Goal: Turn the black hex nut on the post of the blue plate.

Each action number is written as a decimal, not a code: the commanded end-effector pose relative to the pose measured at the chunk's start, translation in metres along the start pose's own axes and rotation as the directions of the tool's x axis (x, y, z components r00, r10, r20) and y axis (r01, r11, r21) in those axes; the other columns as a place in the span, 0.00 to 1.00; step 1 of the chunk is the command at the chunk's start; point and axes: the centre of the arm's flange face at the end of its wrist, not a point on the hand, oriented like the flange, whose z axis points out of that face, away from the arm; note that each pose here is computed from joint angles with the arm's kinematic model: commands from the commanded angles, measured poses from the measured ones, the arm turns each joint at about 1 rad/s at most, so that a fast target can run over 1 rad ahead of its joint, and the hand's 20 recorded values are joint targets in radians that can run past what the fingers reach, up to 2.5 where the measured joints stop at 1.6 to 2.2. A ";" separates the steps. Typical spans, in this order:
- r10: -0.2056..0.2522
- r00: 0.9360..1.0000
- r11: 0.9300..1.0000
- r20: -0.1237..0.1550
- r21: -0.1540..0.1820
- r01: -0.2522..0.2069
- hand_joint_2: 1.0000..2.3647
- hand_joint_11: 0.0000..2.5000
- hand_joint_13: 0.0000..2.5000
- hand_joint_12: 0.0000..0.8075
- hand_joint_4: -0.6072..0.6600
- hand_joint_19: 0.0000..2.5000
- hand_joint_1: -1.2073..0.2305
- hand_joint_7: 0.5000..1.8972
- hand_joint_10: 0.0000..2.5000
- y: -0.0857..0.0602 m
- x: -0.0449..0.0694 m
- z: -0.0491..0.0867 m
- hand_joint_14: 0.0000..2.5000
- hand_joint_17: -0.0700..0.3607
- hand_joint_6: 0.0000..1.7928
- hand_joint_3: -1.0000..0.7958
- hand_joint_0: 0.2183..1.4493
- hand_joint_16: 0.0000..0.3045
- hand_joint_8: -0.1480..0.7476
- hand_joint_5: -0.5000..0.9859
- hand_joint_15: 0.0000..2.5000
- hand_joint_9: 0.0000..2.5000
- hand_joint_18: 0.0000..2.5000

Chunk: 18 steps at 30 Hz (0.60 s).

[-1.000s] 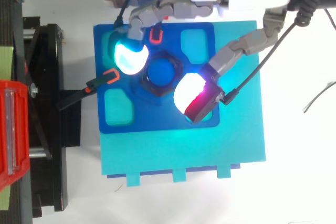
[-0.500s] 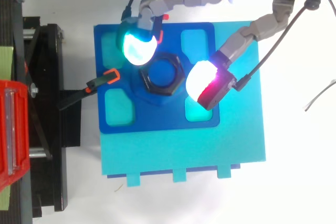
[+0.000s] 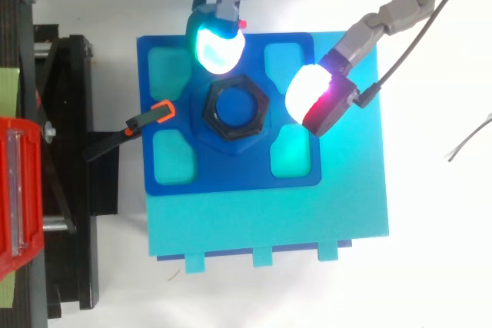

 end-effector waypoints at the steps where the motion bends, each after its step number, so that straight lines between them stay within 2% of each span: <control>1: -0.001 1.000 1.000 0.002 -0.002 0.001 0.00 0.00 0.00 0.43 0.60 0.00 0.46 0.29 0.00 0.000 -0.002 0.000 0.00 0.41 0.28 0.28 0.17 0.15 0.42 0.17 0.00 0.00 0.00; 7: -0.008 1.000 1.000 0.014 -0.013 0.008 0.00 0.00 0.00 0.43 0.61 0.00 0.46 0.29 0.00 0.009 -0.014 0.003 0.00 0.41 0.28 0.28 0.17 0.15 0.42 0.17 0.00 0.00 0.00; 13: -0.025 1.000 1.000 -0.001 0.003 0.025 0.00 0.00 0.00 0.43 0.60 0.00 0.46 0.29 0.00 0.024 -0.029 0.001 0.00 0.40 0.28 0.28 0.17 0.15 0.42 0.17 0.00 0.00 0.00; 18: -0.033 0.999 0.999 -0.009 0.001 0.033 0.00 0.00 0.00 0.43 0.60 0.00 0.45 0.28 0.00 0.034 -0.029 0.005 0.00 0.41 0.28 0.28 0.17 0.15 0.42 0.17 0.00 0.00 0.00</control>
